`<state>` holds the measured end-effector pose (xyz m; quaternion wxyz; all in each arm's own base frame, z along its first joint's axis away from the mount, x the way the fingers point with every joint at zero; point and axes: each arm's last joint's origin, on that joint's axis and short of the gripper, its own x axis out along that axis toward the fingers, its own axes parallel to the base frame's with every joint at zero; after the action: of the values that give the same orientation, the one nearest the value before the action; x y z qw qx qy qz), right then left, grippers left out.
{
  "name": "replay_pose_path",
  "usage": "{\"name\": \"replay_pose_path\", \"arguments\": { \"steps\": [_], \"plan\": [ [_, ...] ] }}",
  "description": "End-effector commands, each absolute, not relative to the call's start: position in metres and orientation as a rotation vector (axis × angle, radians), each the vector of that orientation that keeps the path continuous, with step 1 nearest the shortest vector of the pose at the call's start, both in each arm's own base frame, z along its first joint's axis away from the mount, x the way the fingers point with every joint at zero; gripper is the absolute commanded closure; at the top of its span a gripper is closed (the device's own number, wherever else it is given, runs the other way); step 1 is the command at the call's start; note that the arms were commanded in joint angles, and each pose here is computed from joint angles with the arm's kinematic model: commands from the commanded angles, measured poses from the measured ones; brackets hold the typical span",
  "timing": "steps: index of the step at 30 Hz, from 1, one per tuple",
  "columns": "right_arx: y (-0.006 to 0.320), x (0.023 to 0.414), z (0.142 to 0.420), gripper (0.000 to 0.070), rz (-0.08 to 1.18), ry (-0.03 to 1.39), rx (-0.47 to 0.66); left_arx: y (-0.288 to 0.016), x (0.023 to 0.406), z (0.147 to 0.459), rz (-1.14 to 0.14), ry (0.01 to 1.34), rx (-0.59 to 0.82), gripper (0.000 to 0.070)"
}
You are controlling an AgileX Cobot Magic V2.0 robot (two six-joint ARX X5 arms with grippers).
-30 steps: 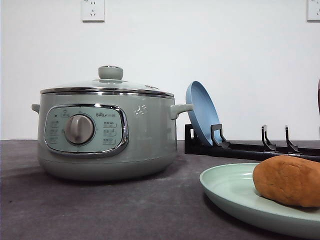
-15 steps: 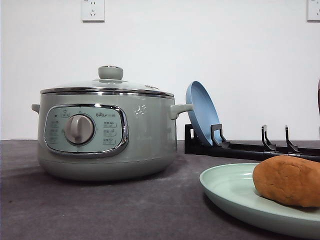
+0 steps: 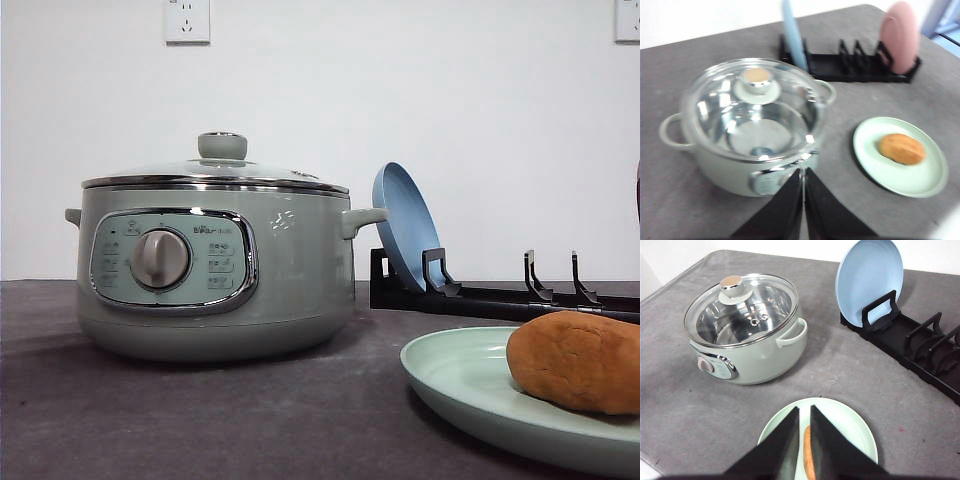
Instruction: Transfer potato from steamer to green plate
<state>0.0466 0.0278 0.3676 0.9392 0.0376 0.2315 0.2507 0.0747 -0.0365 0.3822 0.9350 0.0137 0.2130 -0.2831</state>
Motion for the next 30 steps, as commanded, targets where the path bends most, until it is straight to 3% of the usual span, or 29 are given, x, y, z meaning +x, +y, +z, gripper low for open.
{"name": "replay_pose_path", "arguments": {
  "steps": [1, 9, 16, 22, 30],
  "plan": [
    [0.028, 0.046, 0.372, 0.0672, 0.519, 0.452, 0.080, -0.034, 0.079, 0.372, -0.536, 0.401, 0.014, 0.0700],
    [0.028, 0.046, 0.372, 0.0672, 0.519, 0.452, 0.080, -0.018, 0.091, 0.275, -0.343, 0.116, 0.014, 0.0700],
    [0.028, 0.046, 0.372, 0.0672, 0.519, 0.452, 0.080, -0.009, 0.097, 0.207, -0.221, 0.023, 0.004, 0.0700],
    [0.028, 0.046, 0.372, 0.0672, 0.519, 0.452, 0.080, -0.003, 0.100, 0.179, -0.056, 0.030, -0.055, 0.0700],
    [0.028, 0.046, 0.372, 0.0672, 0.519, 0.452, 0.080, -0.002, 0.098, 0.162, -0.037, 0.048, -0.054, 0.0700]
  ]
}}
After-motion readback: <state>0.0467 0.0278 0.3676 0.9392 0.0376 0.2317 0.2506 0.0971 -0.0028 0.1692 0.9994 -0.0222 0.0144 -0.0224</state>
